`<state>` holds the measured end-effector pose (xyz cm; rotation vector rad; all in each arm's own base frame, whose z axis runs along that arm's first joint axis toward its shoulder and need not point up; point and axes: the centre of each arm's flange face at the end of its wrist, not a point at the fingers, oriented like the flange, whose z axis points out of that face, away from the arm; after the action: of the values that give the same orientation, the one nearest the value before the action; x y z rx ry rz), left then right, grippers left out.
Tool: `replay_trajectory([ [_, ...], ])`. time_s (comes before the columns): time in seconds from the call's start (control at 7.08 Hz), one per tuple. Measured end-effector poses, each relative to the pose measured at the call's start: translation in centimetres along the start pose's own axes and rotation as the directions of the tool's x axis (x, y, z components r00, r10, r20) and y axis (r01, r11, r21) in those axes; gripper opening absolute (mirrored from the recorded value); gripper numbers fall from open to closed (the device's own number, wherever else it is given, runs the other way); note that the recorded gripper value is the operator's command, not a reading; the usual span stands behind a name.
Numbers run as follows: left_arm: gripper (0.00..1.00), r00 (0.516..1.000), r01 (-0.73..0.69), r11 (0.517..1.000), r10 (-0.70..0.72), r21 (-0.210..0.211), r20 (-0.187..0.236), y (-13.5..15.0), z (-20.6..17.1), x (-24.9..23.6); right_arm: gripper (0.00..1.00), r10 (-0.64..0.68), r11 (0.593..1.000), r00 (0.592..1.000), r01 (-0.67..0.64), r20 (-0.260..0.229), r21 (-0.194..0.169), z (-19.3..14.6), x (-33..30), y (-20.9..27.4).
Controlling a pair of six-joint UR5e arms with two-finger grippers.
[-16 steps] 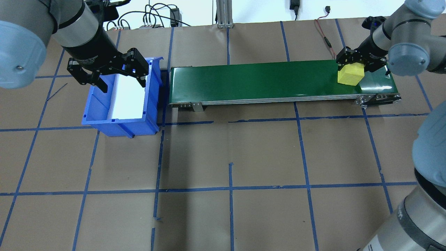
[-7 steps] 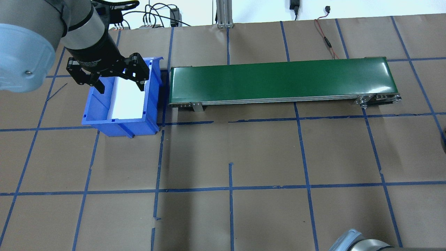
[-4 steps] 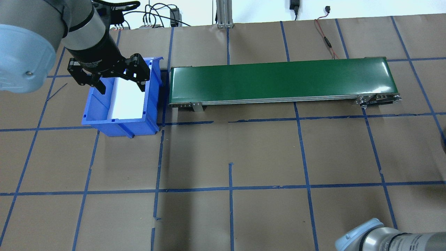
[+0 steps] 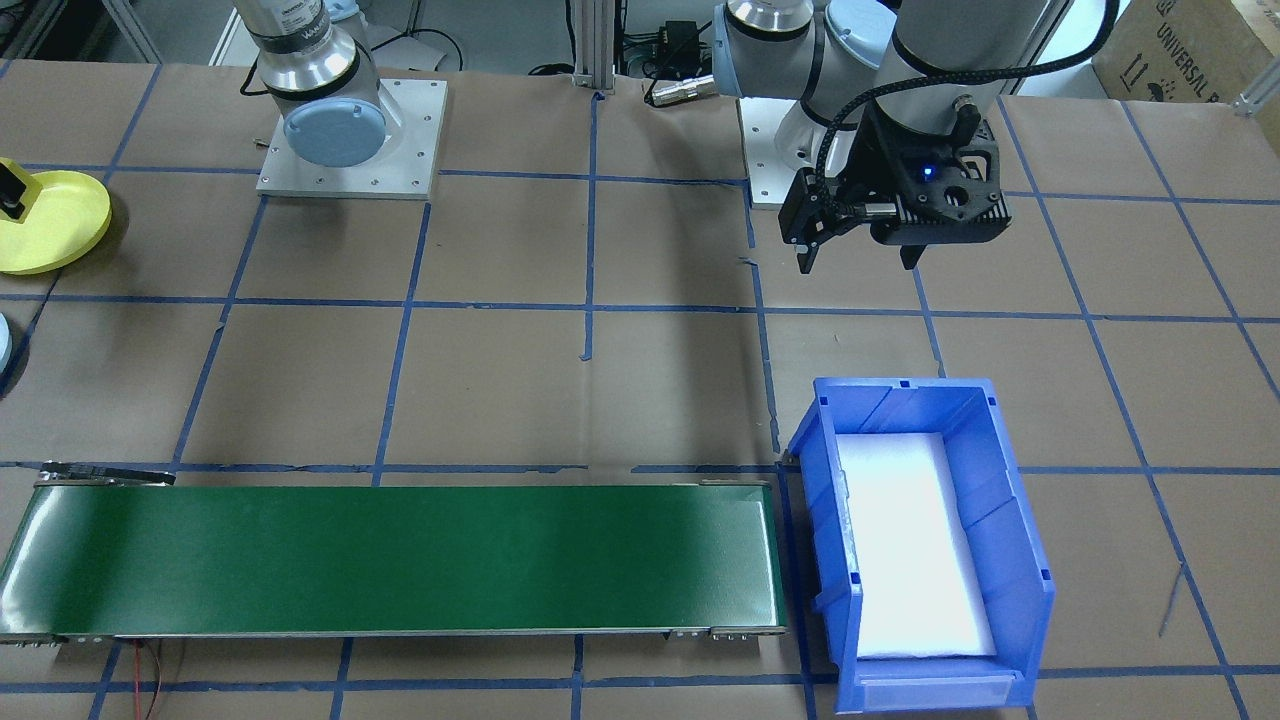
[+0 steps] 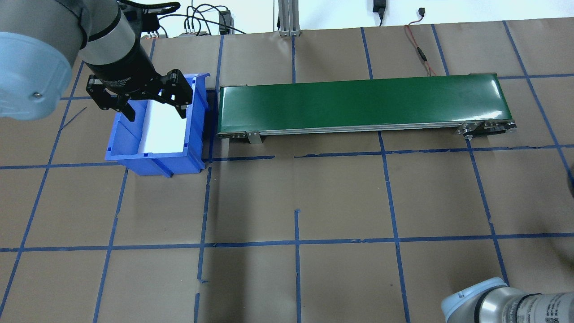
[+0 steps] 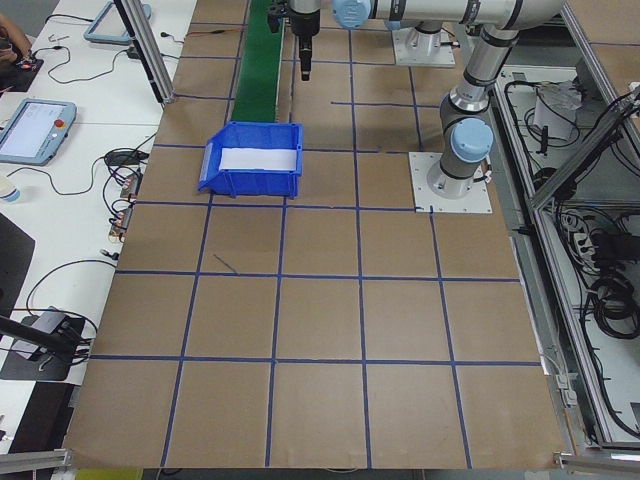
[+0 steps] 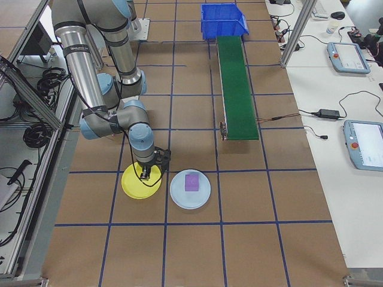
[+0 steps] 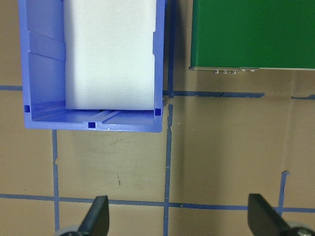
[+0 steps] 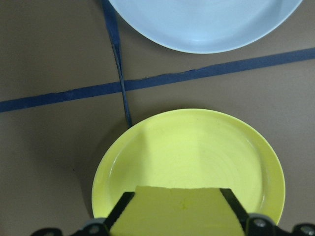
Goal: Move block left to right into plate
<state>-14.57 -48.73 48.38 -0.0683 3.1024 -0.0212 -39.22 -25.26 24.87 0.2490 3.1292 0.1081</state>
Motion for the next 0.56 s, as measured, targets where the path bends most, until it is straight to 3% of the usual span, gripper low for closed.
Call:
replay_trajectory([
  [0.56,1.00,1.000,-0.002,1.000,0.002,0.008,0.003,0.12,-0.49,0.00,1.00,0.020,1.000,1.000,-0.020,-0.010,-0.002,-0.42,0.26,-0.21],
])
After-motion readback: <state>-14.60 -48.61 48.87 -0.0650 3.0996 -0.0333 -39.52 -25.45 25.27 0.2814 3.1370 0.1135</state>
